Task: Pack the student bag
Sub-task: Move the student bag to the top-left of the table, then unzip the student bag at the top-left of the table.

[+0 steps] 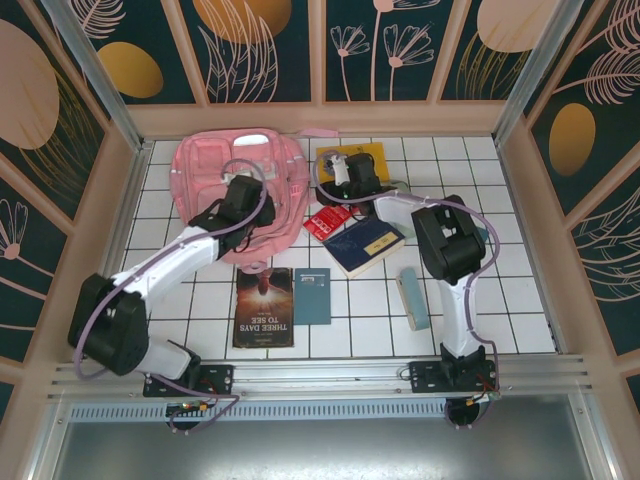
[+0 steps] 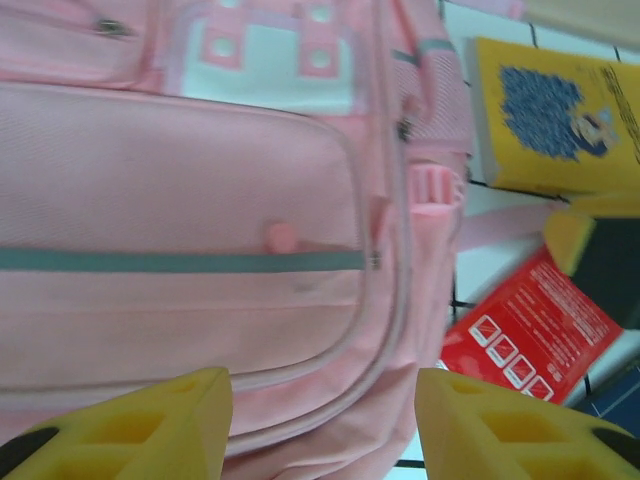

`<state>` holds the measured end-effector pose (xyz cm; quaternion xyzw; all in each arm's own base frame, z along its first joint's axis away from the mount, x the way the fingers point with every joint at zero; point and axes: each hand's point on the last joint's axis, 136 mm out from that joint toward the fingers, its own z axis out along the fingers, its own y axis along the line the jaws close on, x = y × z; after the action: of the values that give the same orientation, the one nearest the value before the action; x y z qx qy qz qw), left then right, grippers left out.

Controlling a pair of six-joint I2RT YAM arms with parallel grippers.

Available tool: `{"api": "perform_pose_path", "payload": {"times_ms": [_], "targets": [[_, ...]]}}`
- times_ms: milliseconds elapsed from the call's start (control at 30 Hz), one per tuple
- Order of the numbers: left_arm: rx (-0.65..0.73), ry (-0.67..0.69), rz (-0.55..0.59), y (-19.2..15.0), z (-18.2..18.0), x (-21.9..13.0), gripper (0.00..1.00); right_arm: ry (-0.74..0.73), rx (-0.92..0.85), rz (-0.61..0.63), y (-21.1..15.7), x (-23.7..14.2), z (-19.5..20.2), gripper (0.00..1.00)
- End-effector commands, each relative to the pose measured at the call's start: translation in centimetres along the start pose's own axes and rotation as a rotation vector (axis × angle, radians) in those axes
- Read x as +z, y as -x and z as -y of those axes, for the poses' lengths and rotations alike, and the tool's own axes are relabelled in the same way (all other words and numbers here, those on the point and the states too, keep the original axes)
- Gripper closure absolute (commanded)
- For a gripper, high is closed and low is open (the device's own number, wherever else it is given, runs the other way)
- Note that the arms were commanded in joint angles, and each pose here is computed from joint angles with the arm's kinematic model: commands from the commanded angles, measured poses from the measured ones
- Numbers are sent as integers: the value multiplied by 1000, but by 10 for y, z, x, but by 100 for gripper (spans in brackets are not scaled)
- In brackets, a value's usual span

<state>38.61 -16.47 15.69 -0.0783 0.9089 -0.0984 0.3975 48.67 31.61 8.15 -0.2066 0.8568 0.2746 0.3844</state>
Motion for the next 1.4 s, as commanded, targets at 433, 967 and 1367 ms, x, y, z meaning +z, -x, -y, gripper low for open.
{"api": "perform_pose_path", "payload": {"times_ms": [433,967,1367], "targets": [[99,22,-113,-43,-3,31,47,18,13,-106,-13,58,-4,68],[98,25,-130,-48,-2,38,46,-30,1,-159,-15,69,-2,100],[31,31,-167,-50,19,94,65,-4,-119,-141,-21,42,-39,100]]}}
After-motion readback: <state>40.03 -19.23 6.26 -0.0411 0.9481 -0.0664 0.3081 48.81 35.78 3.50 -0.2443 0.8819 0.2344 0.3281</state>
